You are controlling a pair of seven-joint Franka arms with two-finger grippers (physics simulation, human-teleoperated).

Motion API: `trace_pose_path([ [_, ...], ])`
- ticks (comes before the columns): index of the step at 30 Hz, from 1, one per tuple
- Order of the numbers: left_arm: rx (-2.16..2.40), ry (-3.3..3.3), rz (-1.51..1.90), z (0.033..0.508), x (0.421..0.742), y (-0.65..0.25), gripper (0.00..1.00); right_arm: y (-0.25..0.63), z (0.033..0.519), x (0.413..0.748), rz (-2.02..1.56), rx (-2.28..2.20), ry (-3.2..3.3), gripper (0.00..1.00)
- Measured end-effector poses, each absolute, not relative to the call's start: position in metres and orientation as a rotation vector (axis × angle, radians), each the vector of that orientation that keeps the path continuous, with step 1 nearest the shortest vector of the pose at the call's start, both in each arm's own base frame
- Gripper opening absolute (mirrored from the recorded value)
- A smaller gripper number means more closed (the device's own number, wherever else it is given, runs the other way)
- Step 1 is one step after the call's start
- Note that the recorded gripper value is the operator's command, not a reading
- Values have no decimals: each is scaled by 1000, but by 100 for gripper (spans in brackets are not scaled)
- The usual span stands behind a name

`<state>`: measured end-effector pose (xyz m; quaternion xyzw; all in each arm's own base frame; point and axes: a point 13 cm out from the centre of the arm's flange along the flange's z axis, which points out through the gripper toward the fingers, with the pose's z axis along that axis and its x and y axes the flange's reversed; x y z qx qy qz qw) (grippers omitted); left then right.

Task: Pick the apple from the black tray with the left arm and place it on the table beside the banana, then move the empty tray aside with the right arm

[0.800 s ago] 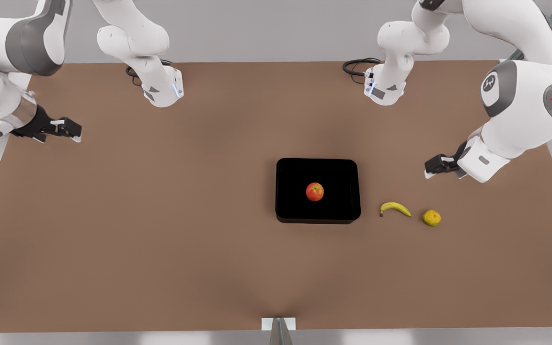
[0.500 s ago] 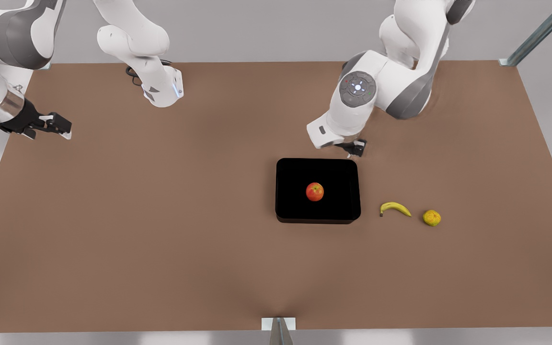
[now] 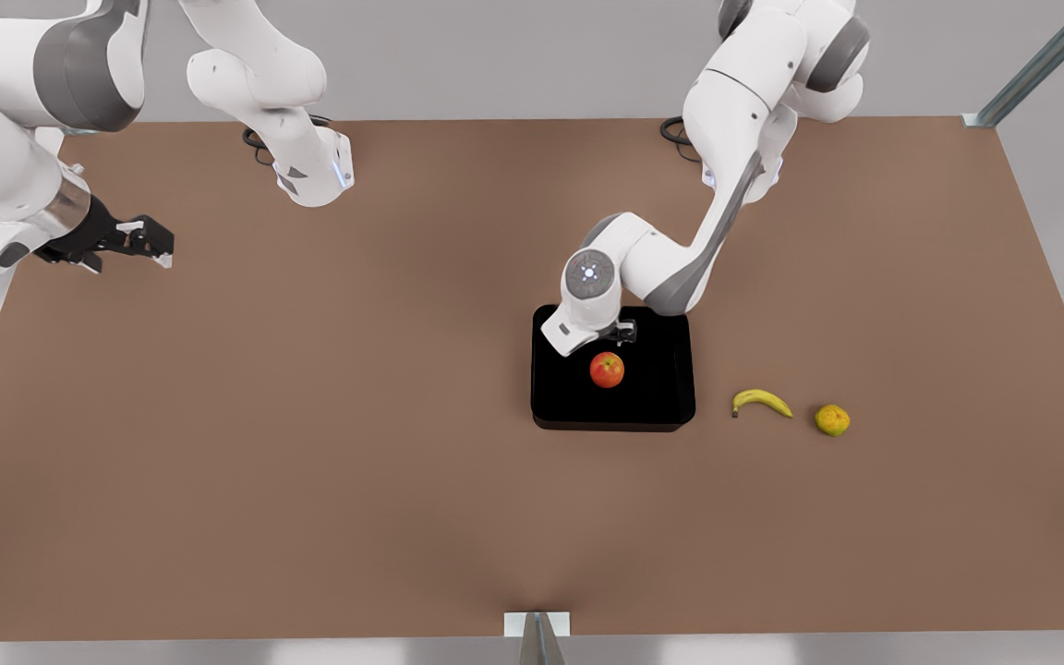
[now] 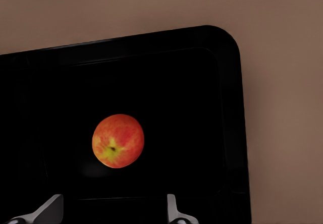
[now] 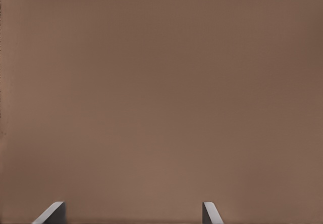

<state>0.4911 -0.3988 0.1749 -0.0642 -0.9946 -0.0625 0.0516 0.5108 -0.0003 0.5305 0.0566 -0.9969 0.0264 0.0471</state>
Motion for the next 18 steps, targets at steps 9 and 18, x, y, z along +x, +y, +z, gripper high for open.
trace_pose_path([
  [9,-61,-3113,-123,128,508,-390,100,5,530,511,82,193,-3040,100],
  [18,24,-3161,-69,96,507,-372,100,-14,530,511,81,142,-3042,100],
])
